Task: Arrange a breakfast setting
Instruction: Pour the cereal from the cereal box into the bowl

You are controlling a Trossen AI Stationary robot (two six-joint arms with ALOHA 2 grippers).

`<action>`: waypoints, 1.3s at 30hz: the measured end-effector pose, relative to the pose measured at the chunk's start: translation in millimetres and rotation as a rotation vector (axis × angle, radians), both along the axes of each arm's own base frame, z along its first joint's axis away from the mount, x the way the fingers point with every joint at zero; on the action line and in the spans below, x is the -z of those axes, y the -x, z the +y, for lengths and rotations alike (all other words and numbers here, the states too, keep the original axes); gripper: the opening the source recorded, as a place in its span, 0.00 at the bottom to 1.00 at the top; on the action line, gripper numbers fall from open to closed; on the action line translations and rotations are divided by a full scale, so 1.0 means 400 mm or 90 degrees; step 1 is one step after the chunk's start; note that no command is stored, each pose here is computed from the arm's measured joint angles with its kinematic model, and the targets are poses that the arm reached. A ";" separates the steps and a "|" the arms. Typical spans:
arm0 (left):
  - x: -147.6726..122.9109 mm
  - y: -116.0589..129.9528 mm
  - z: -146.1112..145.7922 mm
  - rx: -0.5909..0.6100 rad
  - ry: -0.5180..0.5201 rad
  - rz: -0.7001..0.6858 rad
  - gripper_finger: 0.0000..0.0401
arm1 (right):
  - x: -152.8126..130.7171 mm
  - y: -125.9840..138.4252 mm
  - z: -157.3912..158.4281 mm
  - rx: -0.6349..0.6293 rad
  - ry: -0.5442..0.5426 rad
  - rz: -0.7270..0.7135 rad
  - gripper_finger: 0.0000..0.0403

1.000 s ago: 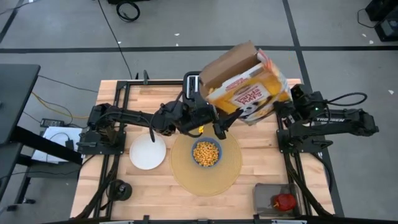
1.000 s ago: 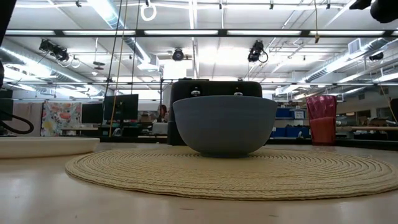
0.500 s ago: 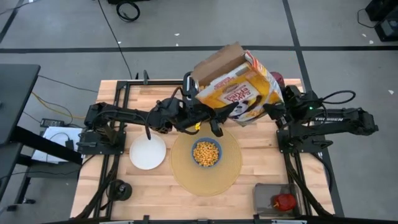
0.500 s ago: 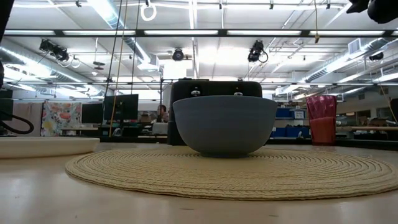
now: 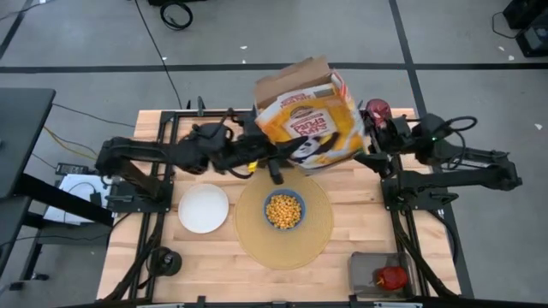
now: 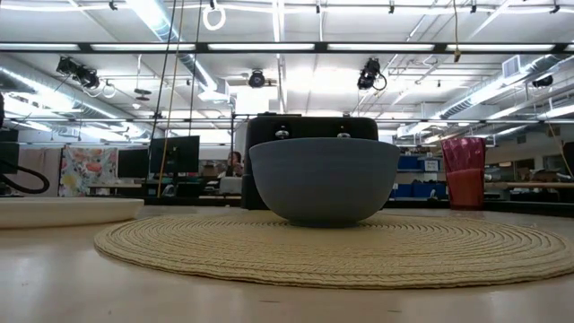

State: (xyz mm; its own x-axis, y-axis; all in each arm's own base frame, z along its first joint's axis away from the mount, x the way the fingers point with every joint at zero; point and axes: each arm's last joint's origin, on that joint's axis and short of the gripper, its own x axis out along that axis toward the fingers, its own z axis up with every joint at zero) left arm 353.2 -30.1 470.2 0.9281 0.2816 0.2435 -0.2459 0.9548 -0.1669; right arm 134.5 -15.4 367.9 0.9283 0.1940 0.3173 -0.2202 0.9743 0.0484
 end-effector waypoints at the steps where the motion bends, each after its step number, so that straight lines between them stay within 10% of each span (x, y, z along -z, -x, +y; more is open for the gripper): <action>1: -0.004 0.015 0.000 -0.003 0.001 0.022 0.35 | -0.002 0.008 0.001 0.003 0.003 0.016 0.88; 18: 0.060 0.284 0.074 -0.413 0.160 0.346 0.35 | 0.004 0.135 0.020 0.058 -0.031 0.082 0.87; 27: 0.223 0.312 0.145 -0.670 0.270 0.300 0.35 | 0.006 0.122 0.015 0.077 -0.040 0.093 0.87; 39: 0.409 0.338 0.234 -0.827 0.319 0.307 0.35 | 0.008 0.121 0.015 0.057 -0.115 0.106 0.87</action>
State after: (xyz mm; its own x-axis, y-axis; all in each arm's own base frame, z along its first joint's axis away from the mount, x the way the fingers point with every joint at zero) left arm 218.0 63.7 306.5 -0.0749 0.9216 -0.3809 -0.9925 -0.1058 -0.0608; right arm 86.1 -9.5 364.7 0.9815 0.0624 0.1809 -0.1076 0.9617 0.2522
